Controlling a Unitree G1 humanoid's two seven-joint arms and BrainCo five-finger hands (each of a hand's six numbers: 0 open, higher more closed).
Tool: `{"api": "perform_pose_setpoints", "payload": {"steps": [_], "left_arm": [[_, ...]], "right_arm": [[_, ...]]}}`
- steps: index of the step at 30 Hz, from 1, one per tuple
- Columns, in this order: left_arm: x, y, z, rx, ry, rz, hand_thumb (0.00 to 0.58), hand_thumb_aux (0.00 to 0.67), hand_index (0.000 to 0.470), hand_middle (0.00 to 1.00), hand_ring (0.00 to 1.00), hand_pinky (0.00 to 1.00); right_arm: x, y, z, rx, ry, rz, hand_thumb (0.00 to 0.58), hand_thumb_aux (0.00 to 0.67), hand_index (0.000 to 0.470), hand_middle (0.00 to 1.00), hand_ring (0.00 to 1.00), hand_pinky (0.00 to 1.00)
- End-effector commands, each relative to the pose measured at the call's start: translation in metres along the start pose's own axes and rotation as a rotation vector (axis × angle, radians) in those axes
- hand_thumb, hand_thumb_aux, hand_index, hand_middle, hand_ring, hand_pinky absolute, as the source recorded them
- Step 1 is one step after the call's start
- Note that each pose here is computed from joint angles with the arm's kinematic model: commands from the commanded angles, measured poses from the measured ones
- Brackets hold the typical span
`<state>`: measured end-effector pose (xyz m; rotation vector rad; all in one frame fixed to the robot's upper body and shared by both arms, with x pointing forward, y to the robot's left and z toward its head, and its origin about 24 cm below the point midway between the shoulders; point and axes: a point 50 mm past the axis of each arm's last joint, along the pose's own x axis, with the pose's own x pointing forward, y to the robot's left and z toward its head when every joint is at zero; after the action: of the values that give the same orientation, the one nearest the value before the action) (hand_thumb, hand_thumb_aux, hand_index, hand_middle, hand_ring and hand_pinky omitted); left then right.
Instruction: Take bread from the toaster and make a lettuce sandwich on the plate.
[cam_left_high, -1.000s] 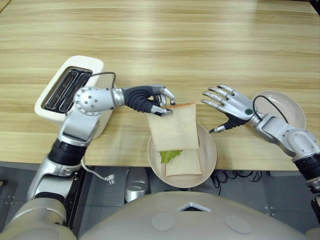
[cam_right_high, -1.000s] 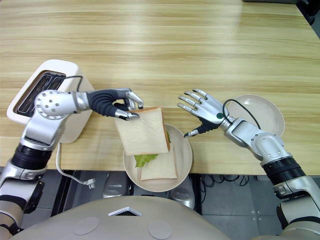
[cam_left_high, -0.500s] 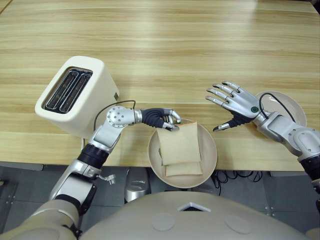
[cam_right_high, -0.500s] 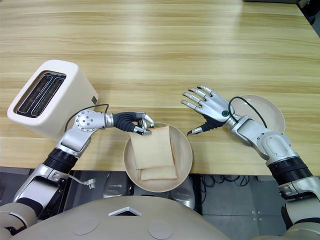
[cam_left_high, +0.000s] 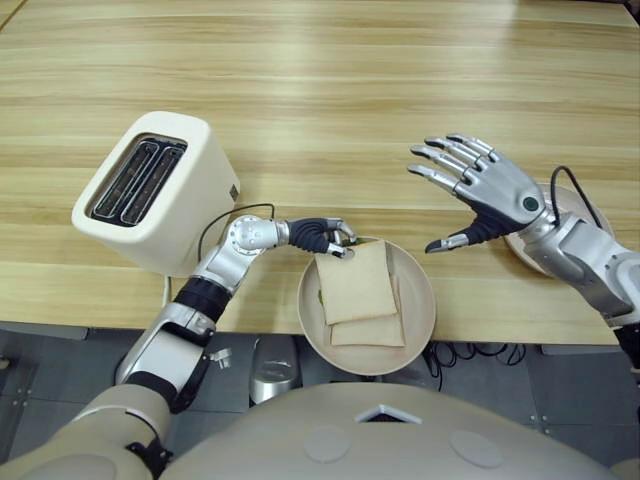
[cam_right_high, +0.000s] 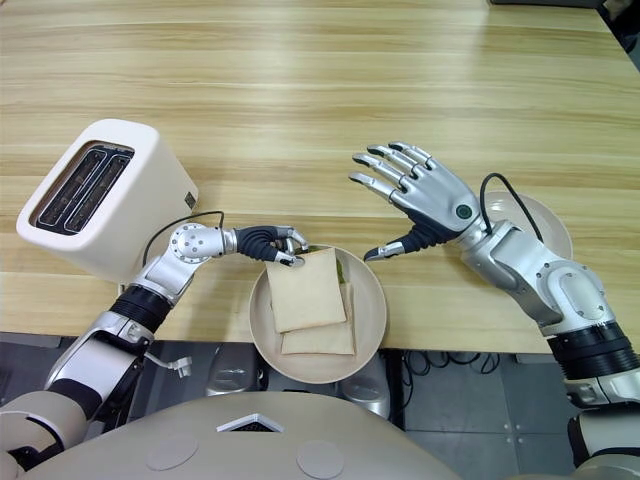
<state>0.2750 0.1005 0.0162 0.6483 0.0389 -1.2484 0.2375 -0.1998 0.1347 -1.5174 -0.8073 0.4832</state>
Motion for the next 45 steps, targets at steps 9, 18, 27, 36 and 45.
{"api": "perform_pose_setpoints", "payload": {"steps": [9, 18, 27, 36, 45], "left_arm": [[0.009, -0.008, -0.009, 0.112, 0.052, -0.033, 0.0, 0.0, 0.0, 1.0, 1.0, 1.0], [0.011, -0.01, -0.01, 0.133, 0.051, -0.036, 0.0, 0.0, 0.0, 0.72, 0.72, 0.72], [0.011, -0.011, -0.01, 0.128, 0.048, -0.039, 0.0, 0.0, 0.0, 0.12, 0.12, 0.12], [0.005, 0.019, 0.003, 0.142, 0.002, 0.136, 0.0, 0.0, 0.0, 0.0, 0.0, 0.0], [-0.048, 0.094, 0.042, 0.211, -0.121, 0.636, 0.0, 0.0, 0.0, 0.0, 0.0, 0.0]], "right_arm": [[-0.004, 0.003, 0.059, 0.351, -0.265, 0.259, 0.0, 0.0, 0.0, 0.0, 0.0, 0.0], [-0.021, 0.053, 0.072, 0.306, -0.273, 0.566, 0.0, 0.0, 0.0, 0.0, 0.0, 0.0], [-0.032, 0.077, 0.076, 0.296, -0.269, 0.72, 0.0, 0.0, 0.0, 0.0, 0.0, 0.0], [-0.051, 0.092, 0.084, 0.323, -0.293, 0.915, 0.0, 0.0, 0.0, 0.0, 0.0, 0.0], [-0.055, 0.097, 0.085, 0.314, -0.296, 0.943, 0.0, 0.0, 0.0, 0.0, 0.0, 0.0]]}}
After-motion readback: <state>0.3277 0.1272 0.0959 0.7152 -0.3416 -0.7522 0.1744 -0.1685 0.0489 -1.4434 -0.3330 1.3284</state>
